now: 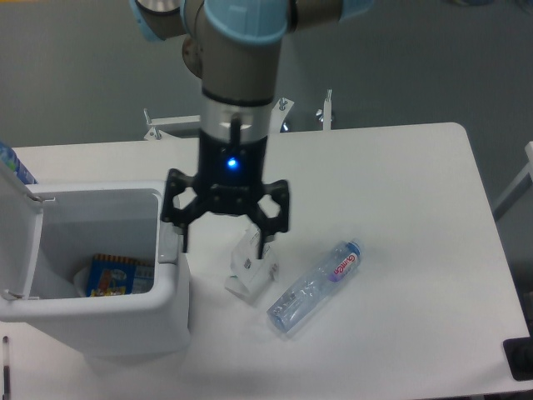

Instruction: Open the trash can

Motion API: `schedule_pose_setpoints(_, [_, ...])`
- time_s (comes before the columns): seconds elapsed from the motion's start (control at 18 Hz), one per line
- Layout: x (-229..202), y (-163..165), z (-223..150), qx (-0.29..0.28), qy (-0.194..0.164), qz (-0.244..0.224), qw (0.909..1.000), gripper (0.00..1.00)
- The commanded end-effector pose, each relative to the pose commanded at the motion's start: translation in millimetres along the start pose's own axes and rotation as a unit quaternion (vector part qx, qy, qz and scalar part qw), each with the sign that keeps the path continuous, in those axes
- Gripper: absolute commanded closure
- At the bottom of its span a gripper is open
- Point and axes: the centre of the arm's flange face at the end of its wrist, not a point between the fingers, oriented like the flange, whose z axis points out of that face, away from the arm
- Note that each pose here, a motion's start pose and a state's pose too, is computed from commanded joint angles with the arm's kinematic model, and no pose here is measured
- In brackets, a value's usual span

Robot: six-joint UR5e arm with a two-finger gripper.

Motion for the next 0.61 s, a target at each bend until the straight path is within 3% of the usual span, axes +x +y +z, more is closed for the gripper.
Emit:
schedule_pose_setpoints(0.22, [-54.2,13.2,-10.8,-0.014,-0.046,0.016,0.9987,0.0])
schedule_pose_setpoints(0.33, [-72.3,28.3,-7.4,-0.043,-0.071,0.067,0.9943,0.0])
schedule_pose_setpoints(0.61, [-107.8,70.8,7.2,-0.139,-0.105,0.193,0.9656,0.0])
